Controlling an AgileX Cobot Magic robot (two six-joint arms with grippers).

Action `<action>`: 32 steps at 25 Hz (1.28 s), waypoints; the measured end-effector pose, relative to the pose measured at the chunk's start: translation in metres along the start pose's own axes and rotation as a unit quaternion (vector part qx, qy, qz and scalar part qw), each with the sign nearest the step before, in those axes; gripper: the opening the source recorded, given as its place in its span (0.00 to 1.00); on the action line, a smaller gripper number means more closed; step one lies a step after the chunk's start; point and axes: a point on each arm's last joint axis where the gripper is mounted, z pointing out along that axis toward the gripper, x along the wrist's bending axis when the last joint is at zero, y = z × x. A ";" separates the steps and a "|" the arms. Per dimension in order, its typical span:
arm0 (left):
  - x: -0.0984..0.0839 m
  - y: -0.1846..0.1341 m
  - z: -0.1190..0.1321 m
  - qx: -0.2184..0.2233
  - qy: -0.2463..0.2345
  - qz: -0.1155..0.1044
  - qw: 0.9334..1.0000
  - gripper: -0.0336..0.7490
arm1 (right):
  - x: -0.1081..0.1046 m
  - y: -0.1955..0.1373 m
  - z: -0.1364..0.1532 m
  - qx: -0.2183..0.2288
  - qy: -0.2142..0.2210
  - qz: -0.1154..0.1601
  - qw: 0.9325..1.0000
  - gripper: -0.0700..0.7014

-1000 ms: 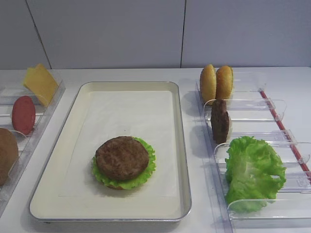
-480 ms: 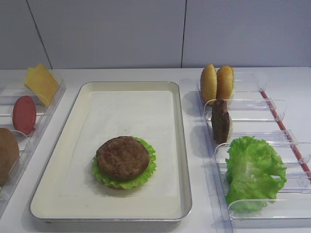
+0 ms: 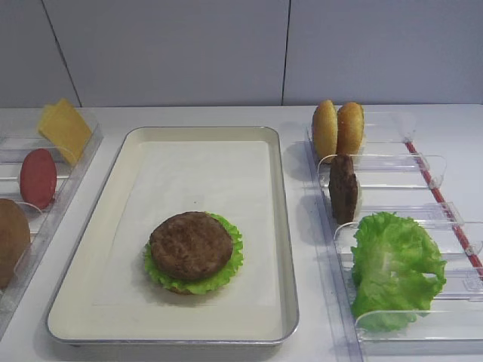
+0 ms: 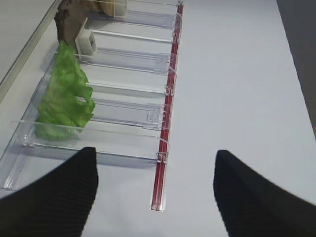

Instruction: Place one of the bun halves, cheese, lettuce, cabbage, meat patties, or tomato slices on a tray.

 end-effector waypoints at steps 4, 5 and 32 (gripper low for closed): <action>0.000 0.000 0.000 0.000 0.000 0.000 1.000 0.72 | 0.000 0.001 0.000 -0.004 -0.001 0.002 1.000 0.74; 0.000 0.000 0.000 0.000 0.000 0.000 1.000 0.72 | 0.000 0.001 0.000 -0.004 -0.001 0.002 1.000 0.74; 0.000 0.000 0.000 0.000 0.000 0.000 1.000 0.72 | 0.000 0.001 0.000 -0.005 -0.001 0.002 1.000 0.82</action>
